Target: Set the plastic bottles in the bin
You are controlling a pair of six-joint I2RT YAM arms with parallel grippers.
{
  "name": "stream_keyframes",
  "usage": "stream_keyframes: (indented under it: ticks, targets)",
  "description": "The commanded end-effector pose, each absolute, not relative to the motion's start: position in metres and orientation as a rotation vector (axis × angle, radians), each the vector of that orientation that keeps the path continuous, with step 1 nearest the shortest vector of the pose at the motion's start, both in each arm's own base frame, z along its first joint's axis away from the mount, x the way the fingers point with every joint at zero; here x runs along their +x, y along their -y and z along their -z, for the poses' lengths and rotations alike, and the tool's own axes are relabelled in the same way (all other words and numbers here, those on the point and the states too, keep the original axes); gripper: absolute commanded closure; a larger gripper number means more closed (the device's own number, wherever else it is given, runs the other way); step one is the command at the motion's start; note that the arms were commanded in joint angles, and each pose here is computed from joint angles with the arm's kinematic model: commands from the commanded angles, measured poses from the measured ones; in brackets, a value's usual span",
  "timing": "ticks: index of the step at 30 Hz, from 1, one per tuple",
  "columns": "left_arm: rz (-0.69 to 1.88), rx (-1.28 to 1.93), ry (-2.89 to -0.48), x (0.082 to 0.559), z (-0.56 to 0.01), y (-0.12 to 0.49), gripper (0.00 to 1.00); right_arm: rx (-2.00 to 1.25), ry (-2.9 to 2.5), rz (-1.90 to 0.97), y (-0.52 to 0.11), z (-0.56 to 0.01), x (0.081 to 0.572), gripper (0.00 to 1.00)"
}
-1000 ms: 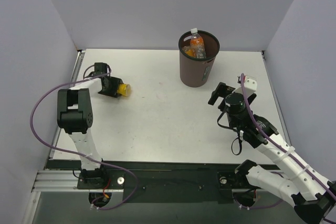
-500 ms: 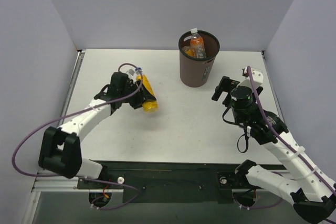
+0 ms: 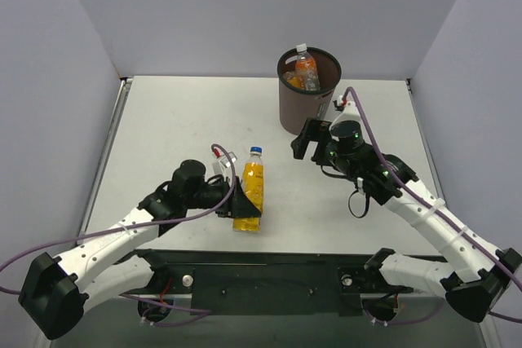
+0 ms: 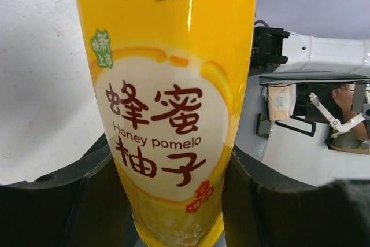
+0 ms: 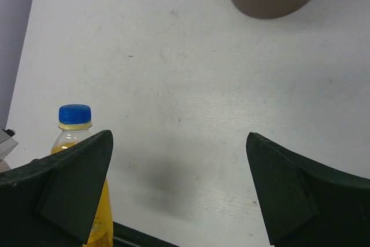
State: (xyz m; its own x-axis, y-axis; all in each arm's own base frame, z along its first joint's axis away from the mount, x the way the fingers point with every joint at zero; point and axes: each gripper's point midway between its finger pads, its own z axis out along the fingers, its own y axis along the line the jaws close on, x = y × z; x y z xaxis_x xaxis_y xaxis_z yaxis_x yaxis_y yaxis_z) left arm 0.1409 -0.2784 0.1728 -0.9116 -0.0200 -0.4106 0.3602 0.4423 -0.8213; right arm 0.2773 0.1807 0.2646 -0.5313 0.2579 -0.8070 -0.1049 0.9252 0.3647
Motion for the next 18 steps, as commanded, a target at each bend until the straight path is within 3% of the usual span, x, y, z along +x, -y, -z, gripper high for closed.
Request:
stream_keyframes:
  ticks: [1,12,18]
  targets:
    - [1.574,0.328,-2.165,0.139,-0.208,0.286,1.00,0.100,-2.055,-0.652,-0.228,-0.267,0.278,0.06]
    - [1.604,0.312,-2.146,0.132,-0.206,0.287,1.00,0.139,-2.059,-0.944,-0.319,-0.257,0.288,0.03]
    - [1.568,0.314,-2.144,0.132,-0.205,0.283,1.00,0.125,-2.102,-1.054,-0.343,-0.247,0.282,0.22]
